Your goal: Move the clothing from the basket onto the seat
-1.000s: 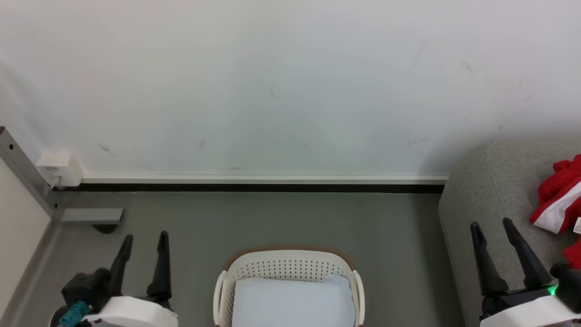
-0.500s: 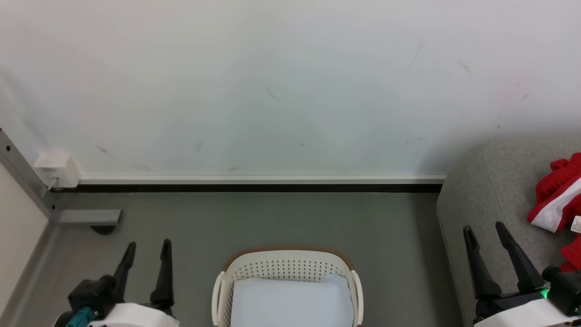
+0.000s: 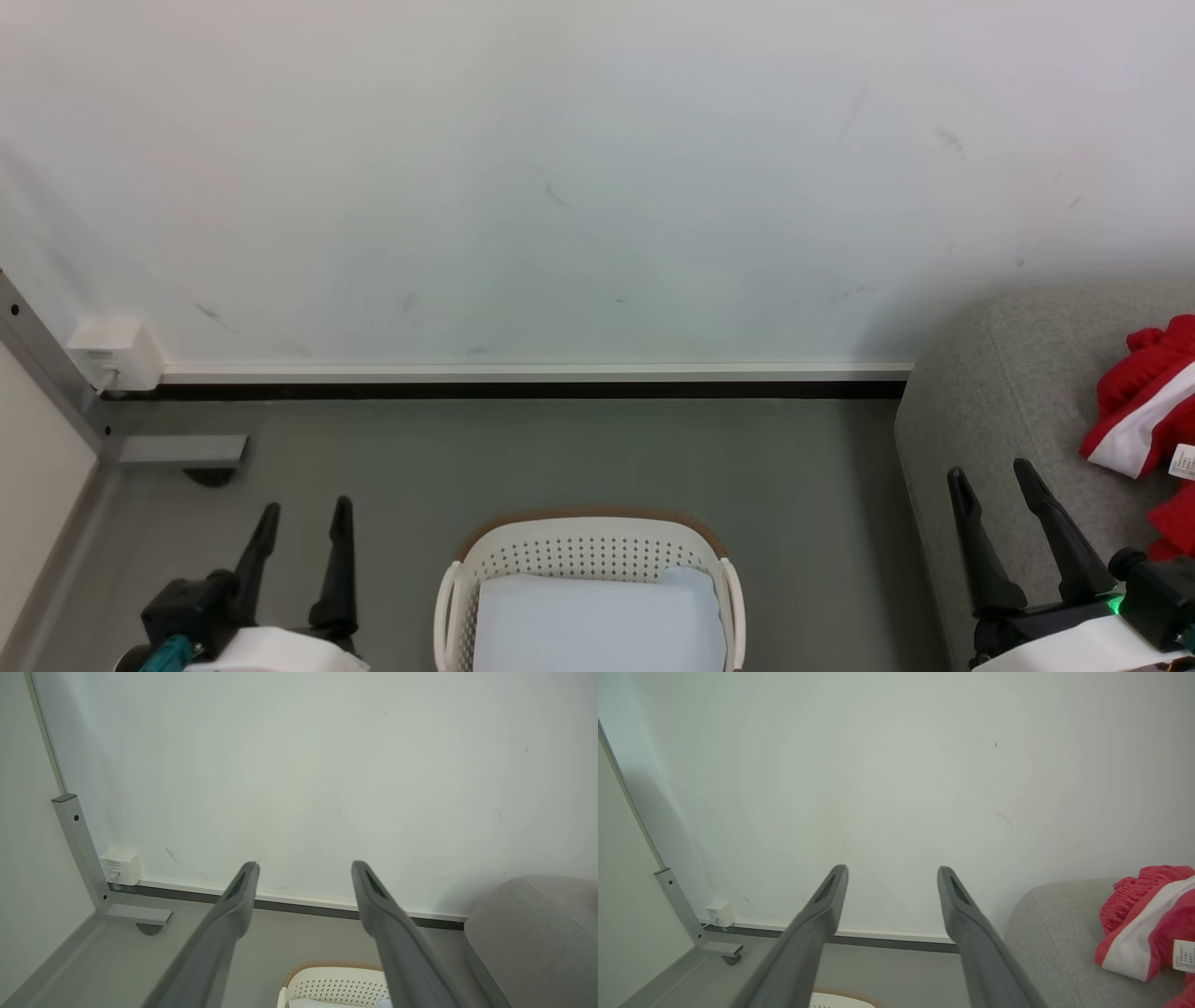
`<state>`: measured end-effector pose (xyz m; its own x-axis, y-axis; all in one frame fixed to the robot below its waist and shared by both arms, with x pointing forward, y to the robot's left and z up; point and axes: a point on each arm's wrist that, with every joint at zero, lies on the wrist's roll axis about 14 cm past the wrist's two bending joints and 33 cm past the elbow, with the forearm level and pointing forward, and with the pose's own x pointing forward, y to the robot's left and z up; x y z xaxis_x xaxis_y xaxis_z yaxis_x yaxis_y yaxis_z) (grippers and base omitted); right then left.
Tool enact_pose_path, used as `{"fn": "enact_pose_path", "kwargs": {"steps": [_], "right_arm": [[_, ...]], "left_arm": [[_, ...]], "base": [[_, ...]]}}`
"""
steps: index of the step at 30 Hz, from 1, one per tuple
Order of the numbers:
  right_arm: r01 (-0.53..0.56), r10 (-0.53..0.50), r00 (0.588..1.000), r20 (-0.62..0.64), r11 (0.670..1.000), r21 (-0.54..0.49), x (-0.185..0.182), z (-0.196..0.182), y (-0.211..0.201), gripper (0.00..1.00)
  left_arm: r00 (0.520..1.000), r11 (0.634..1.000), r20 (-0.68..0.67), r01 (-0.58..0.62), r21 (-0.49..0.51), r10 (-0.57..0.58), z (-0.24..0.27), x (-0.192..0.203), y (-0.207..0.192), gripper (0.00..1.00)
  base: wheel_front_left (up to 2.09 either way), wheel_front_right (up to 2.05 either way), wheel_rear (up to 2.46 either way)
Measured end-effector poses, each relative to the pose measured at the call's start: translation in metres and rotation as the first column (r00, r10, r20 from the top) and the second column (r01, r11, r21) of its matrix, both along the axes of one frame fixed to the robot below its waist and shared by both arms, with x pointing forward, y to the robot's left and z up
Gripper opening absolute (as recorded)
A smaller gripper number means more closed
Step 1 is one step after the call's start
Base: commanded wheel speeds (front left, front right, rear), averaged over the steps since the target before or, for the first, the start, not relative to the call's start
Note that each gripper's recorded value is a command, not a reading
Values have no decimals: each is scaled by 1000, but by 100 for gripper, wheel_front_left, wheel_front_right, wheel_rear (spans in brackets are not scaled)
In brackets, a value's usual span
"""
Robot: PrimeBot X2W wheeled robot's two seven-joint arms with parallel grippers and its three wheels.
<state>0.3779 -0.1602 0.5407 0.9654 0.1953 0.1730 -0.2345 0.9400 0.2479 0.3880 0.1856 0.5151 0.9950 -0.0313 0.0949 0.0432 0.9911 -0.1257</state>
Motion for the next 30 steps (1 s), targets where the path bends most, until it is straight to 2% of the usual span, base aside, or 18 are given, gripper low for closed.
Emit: {"fn": "enact_pose_path", "kwargs": {"steps": [12,13,20,30], "right_arm": [[-5,5,1000,-2,1000,0,-1,-1,2,100],[-4,4,1000,-1,1000,0,-1,0,2,0],[0,3,996,-86,999,34,-8,-25,4,0],[49,-22,990,-141,980,195,-5,-28,-6,0]], "left_arm": [[1000,1000,-2,4,11,-4,-1,0,0,100],[1000,1000,-4,5,9,-5,-2,0,0,0],[995,999,-102,-5,-34,1,-31,-10,-2,0],[991,975,-130,-51,-216,23,-32,-9,5,0]], "base": [[0,0,0],[0,0,0],[0,0,0],[0,0,0]]}}
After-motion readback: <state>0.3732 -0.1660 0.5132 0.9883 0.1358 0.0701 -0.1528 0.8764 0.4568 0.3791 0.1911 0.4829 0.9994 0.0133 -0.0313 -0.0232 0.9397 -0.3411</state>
